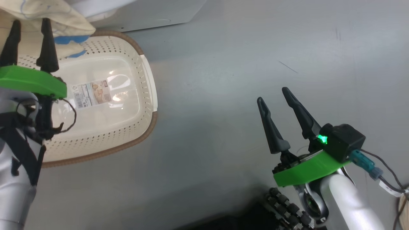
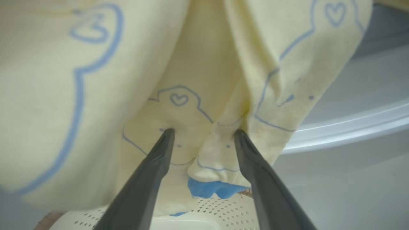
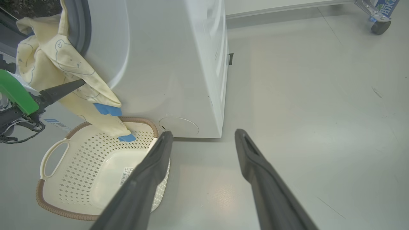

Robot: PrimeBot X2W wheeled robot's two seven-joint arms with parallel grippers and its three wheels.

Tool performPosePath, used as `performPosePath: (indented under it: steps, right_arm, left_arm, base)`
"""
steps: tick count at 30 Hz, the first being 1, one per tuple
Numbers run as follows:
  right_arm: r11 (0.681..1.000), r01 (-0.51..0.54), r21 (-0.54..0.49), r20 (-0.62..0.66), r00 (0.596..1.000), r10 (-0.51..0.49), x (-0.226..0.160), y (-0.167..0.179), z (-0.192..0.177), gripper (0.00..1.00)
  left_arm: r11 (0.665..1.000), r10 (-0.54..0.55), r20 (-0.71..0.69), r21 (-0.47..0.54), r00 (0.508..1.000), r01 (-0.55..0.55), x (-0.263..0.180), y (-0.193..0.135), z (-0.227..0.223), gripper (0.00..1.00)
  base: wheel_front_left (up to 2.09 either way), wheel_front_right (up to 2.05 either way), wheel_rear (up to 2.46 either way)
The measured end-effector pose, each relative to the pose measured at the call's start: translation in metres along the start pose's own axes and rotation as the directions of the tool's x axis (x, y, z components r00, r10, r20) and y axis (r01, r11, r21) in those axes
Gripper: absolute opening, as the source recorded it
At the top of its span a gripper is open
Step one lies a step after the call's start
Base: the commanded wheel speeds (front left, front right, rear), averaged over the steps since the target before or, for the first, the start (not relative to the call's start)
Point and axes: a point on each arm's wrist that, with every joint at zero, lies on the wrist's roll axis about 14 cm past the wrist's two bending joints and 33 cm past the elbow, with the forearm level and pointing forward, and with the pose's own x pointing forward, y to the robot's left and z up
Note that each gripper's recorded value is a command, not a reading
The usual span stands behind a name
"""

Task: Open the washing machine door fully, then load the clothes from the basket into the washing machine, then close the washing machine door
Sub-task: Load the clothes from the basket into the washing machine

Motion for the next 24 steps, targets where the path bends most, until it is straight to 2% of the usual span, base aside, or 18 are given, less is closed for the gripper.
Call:
performPosePath:
  steps: [7, 8, 9, 11, 13, 14, 15, 24]
  right_arm:
    - [1.000, 0.014, -0.001, -0.008, 1.000, -0.014, -0.003, -0.004, -0.002, 1.00]
    - [1.000, 0.017, -0.001, -0.010, 1.000, -0.017, -0.003, -0.005, -0.002, 1.00]
    - [1.000, 0.018, -0.001, -0.011, 1.000, -0.018, -0.003, -0.005, -0.003, 1.00]
    - [1.000, 0.018, -0.002, -0.009, 1.000, -0.018, -0.003, -0.005, -0.002, 1.00]
    - [1.000, 0.017, -0.002, -0.006, 1.000, -0.018, -0.003, -0.005, -0.001, 1.00]
    - [1.000, 0.017, 0.000, -0.004, 1.000, -0.017, -0.003, -0.005, 0.000, 1.00]
    - [1.000, 0.016, 0.004, -0.001, 1.000, -0.016, -0.003, -0.004, 0.000, 1.00]
    - [1.000, -0.013, 0.013, 0.027, 1.000, 0.013, 0.002, 0.005, 0.009, 1.00]
  left_arm:
    - [0.998, 0.034, 0.014, -0.049, 0.999, -0.033, 0.014, 0.007, 0.002, 1.00]
    - [0.997, 0.044, 0.011, -0.061, 0.999, -0.044, 0.014, 0.010, 0.000, 0.89]
    - [0.997, 0.047, 0.008, -0.062, 0.999, -0.047, 0.015, 0.011, -0.001, 0.48]
    - [0.997, 0.049, 0.005, -0.060, 0.999, -0.048, 0.015, 0.011, -0.001, 0.25]
    - [0.998, 0.038, 0.006, -0.055, 0.999, -0.038, 0.015, 0.009, 0.000, 0.15]
    - [0.998, 0.038, 0.007, -0.053, 0.999, -0.037, 0.015, 0.009, 0.002, 0.03]
    - [0.998, 0.038, 0.009, -0.050, 0.999, -0.037, 0.014, 0.009, 0.003, 0.00]
    - [1.000, 0.013, 0.070, 0.026, 0.997, -0.015, 0.003, 0.003, 0.035, 0.00]
  base:
    - [0.00, 0.00, 0.00]
    - [0.00, 0.00, 0.00]
    - [0.00, 0.00, 0.00]
    - [0.00, 0.00, 0.00]
    - [0.00, 0.00, 0.00]
    - [0.00, 0.00, 0.00]
    - [0.00, 0.00, 0.00]
    - [0.00, 0.00, 0.00]
